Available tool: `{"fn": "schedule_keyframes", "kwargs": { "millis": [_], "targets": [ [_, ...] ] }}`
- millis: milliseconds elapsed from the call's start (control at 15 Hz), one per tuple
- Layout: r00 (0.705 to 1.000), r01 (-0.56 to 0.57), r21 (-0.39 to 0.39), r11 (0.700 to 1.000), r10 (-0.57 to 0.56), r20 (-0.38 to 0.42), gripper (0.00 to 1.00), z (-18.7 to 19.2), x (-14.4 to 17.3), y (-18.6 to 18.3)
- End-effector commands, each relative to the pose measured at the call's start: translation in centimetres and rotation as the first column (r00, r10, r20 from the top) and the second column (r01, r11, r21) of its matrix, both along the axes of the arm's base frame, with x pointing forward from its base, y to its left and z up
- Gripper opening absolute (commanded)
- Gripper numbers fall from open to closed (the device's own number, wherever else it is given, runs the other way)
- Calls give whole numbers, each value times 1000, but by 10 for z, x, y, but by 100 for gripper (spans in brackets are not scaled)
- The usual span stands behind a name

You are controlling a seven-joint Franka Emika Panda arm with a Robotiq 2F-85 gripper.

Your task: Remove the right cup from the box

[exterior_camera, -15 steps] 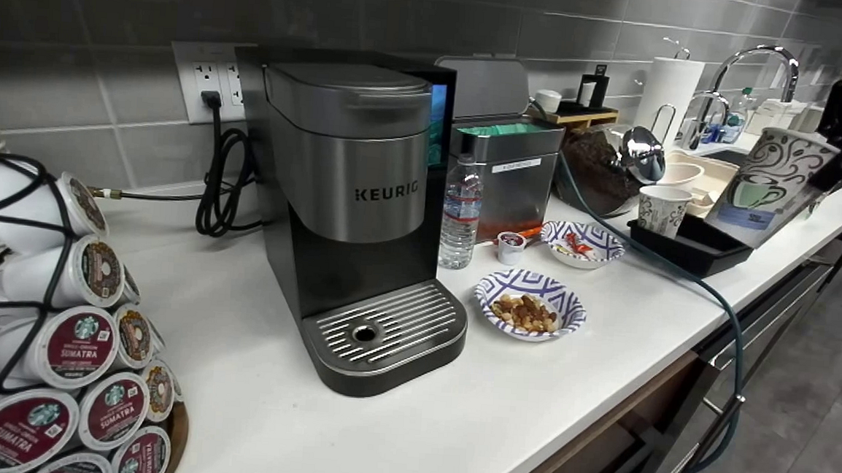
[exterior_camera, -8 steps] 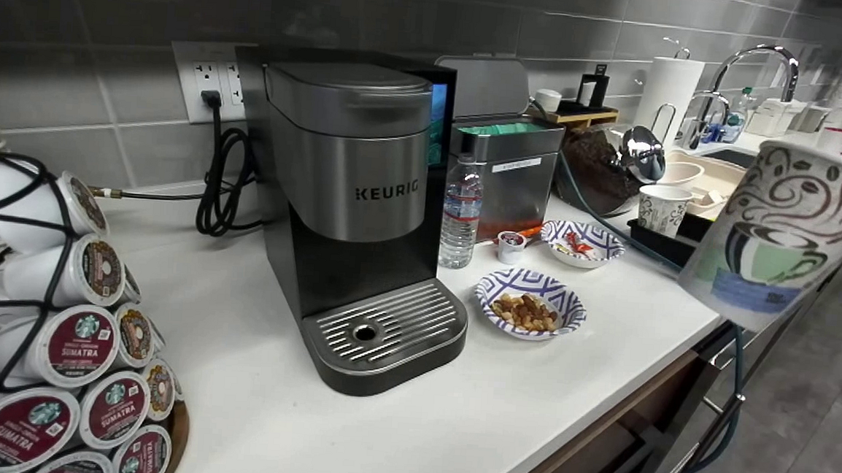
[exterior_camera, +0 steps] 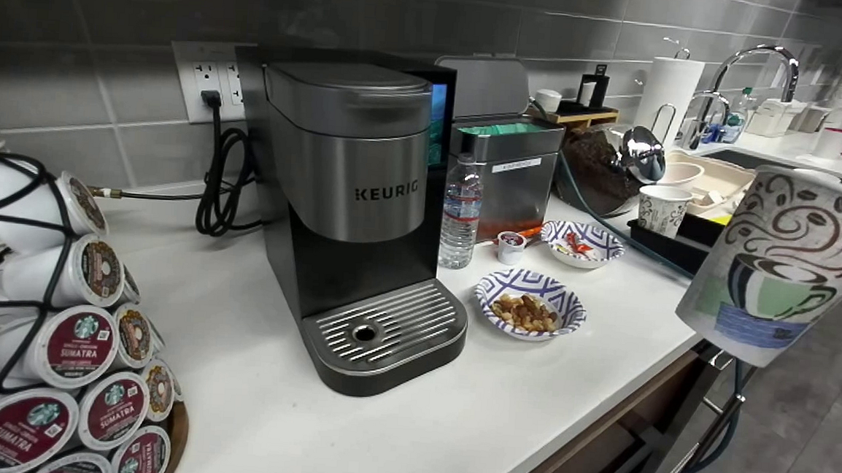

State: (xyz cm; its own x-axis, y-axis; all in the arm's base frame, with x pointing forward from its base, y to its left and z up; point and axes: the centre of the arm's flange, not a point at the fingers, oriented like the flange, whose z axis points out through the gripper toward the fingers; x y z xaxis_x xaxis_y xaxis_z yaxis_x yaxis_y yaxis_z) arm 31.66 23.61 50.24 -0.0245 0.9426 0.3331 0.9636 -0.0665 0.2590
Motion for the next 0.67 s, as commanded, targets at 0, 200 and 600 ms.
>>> {"fn": "schedule_keyframes", "kwargs": {
  "millis": [0, 200, 600],
  "targets": [
    [987, -155, -79, 985, 158, 37, 1, -10, 9, 83],
    [951, -288, -161, 944, 302, 67, 1, -16, 11, 151],
    [865, -473, -371, 799, 502, -22, 1, -37, 68, 217]
  ]
}}
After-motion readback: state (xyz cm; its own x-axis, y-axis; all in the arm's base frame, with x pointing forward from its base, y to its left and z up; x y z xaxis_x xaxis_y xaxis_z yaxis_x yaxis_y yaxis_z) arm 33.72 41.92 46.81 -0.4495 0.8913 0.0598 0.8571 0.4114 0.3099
